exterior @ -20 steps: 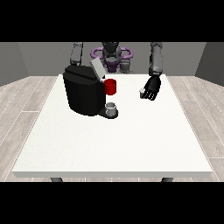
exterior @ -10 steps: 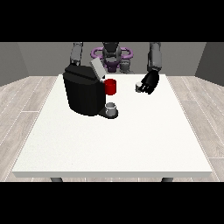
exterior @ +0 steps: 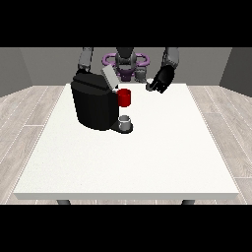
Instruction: Insert the coffee pod into the coffee machine and close the lid
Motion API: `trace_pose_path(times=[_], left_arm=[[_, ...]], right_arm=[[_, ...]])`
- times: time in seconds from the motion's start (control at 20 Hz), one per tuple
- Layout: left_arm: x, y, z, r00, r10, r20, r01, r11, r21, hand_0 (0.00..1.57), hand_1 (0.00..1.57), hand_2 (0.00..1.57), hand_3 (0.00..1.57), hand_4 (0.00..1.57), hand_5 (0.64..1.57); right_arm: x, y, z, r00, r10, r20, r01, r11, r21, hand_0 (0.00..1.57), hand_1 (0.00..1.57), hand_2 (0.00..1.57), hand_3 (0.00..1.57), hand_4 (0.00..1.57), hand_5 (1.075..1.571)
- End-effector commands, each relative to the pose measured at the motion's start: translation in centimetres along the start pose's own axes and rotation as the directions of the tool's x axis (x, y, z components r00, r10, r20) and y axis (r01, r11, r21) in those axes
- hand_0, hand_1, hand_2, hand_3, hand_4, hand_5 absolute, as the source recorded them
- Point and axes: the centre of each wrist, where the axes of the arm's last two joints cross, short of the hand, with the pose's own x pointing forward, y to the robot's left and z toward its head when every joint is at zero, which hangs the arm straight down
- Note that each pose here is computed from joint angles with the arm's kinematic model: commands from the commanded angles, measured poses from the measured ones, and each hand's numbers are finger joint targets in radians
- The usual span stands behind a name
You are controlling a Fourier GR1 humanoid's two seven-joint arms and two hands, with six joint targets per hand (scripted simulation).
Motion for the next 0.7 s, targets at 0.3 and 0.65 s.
trace_pose_path(times=[0.3,0.65], left_arm=[[3.9,4.5,-1.0,0.998,-0.012,0.06,0.012,1.0,0.006,1.34,1.34,1.37,1.35,0.56,1.571],[8.4,11.8,-1.4,0.997,0.066,0.031,-0.07,0.989,0.131,1.2,1.2,1.24,1.26,0.49,1.571]], right_arm=[[-1.2,0.7,1.2,0.999,-0.033,0.021,0.033,0.999,0.008,0.0,0.0,0.0,0.0,0.0,1.571],[2.6,0.1,-1.1,0.993,-0.037,0.108,0.034,0.999,0.031,0.0,0.0,0.0,0.0,0.0,1.571]])
